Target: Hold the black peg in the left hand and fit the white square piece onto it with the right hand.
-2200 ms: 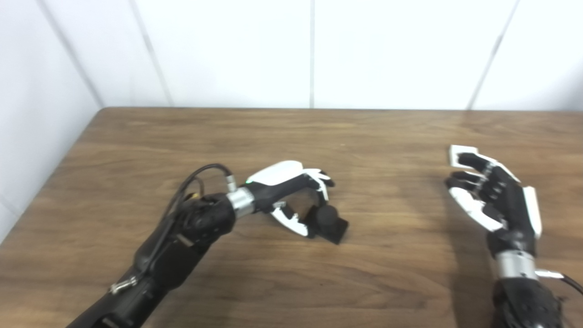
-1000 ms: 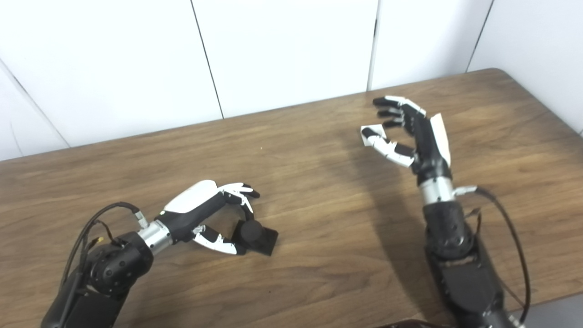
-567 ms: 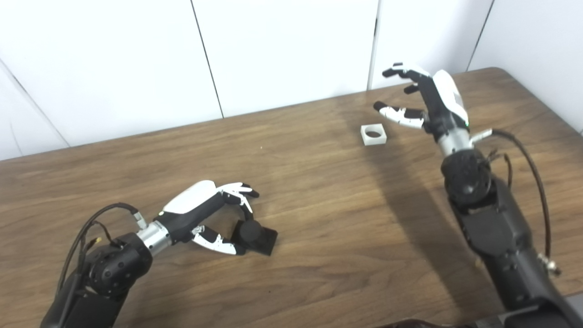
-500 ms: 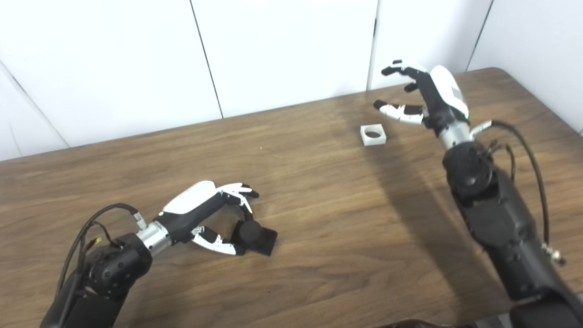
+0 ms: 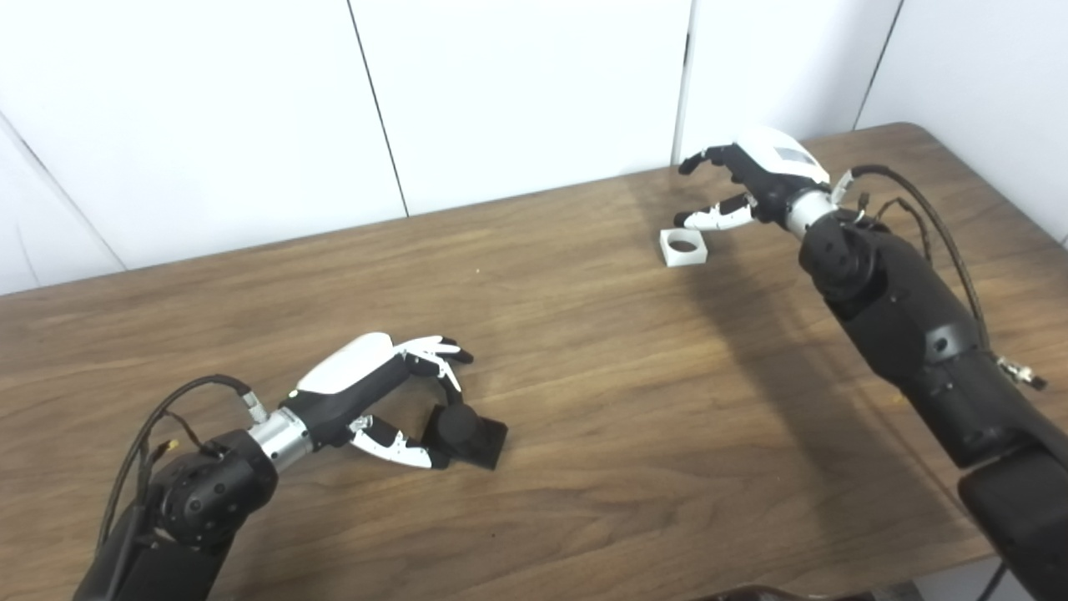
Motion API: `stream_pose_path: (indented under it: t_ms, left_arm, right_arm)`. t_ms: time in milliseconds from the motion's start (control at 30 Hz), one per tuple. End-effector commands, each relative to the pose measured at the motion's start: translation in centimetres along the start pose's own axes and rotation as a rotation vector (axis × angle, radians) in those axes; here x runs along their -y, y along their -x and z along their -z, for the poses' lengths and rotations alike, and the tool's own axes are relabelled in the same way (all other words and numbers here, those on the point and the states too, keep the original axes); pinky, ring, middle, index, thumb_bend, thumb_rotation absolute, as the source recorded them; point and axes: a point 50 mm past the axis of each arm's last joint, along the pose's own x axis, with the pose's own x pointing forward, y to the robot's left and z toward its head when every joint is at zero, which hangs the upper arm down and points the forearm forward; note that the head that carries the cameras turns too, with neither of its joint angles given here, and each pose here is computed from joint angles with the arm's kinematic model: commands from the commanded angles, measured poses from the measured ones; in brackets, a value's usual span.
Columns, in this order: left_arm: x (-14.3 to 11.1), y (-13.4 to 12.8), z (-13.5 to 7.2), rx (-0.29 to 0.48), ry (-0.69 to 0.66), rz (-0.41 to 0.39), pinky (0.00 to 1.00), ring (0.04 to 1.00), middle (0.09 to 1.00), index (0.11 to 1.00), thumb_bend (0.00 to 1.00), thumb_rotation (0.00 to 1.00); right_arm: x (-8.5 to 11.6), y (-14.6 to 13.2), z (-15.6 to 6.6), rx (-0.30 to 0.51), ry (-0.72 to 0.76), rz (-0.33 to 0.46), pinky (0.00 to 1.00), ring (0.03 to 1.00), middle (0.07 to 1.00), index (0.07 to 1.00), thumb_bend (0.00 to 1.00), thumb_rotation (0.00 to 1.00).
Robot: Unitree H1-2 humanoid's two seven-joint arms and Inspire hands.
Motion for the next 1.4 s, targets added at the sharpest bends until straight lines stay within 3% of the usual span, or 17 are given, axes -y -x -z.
stream_pose_path:
  t_ms: [0,100,167,533,833,1367]
  left_arm:
    - [0.9,1.3,1.2,-0.06,-0.017,0.076,0.87,0.934,0.87,0.492,0.52,0.08]
    - [1.0,1.4,1.3,-0.062,-0.012,0.073,0.87,0.935,0.869,0.492,0.52,0.08]
    - [1.0,1.4,1.2,-0.061,-0.012,0.072,0.87,0.936,0.871,0.492,0.52,0.08]
    - [0.9,1.6,1.3,-0.069,-0.015,0.081,0.86,0.942,0.873,0.492,0.52,0.08]
    - [0.8,1.5,1.4,-0.078,-0.013,0.075,0.88,0.943,0.872,0.492,0.52,0.08]
    - [0.5,1.7,1.3,-0.083,-0.015,0.066,0.89,0.946,0.875,0.492,0.52,0.08]
  right_arm:
    - [4.2,-1.1,-0.6,0.038,0.066,0.046,0.74,0.871,0.883,0.795,0.64,0.57]
    - [4.3,-1.5,-0.3,0.019,0.076,-0.024,0.79,0.913,0.922,0.841,0.76,0.79]
    - [4.2,-1.6,-0.1,0.01,0.074,-0.071,0.82,0.935,0.942,0.854,0.83,0.85]
    - [3.4,-1.4,0.3,0.019,0.087,-0.203,0.89,0.987,0.973,0.85,0.95,0.89]
    - [2.9,-1.3,0.3,0.029,0.093,-0.241,0.88,0.98,0.97,0.855,0.98,0.85]
    - [0.5,-1.5,0.7,0.01,0.106,-0.271,0.91,0.976,0.962,0.841,0.96,0.65]
